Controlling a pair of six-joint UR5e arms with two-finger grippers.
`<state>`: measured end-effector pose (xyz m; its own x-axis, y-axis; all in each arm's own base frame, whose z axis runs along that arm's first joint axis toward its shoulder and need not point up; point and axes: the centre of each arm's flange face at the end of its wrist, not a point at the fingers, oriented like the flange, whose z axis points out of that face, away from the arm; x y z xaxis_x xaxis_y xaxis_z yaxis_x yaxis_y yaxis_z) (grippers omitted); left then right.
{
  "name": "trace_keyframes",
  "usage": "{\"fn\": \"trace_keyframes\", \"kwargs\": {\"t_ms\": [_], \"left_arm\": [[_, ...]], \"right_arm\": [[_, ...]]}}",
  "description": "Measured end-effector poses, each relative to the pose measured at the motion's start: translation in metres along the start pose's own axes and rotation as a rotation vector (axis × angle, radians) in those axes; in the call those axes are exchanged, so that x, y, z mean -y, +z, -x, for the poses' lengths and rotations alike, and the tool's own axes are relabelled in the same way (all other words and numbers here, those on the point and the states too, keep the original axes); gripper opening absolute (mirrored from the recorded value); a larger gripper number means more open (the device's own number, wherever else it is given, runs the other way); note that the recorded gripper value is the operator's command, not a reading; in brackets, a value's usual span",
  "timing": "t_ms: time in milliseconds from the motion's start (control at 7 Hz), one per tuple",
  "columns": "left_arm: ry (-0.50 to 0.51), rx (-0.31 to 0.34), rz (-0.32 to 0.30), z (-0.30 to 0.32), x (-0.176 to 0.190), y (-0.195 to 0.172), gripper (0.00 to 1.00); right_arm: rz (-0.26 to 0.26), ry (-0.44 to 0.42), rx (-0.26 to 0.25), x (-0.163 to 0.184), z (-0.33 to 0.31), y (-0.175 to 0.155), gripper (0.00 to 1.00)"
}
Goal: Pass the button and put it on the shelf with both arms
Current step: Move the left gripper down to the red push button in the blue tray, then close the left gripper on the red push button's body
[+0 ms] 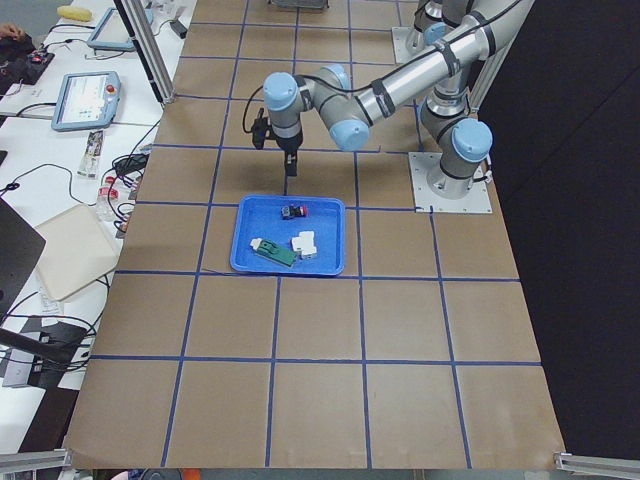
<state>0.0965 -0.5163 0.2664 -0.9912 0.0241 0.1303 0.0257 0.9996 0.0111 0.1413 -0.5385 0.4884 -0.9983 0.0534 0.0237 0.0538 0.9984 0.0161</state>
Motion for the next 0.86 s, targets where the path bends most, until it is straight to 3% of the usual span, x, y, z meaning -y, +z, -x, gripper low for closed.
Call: {"fn": "trace_keyframes", "kwargs": {"t_ms": [286, 857], "left_arm": [[0.007, 0.033, -0.059, 0.039, -0.027, 0.04, 1.0], [-0.035, 0.033, -0.059, 0.067, -0.037, 0.054, 0.98]], "right_arm": [[0.0, -0.001, 0.0, 0.0, 0.0, 0.0, 1.0], [0.001, -0.002, 0.0, 0.0, 0.001, 0.001, 1.0]]}}
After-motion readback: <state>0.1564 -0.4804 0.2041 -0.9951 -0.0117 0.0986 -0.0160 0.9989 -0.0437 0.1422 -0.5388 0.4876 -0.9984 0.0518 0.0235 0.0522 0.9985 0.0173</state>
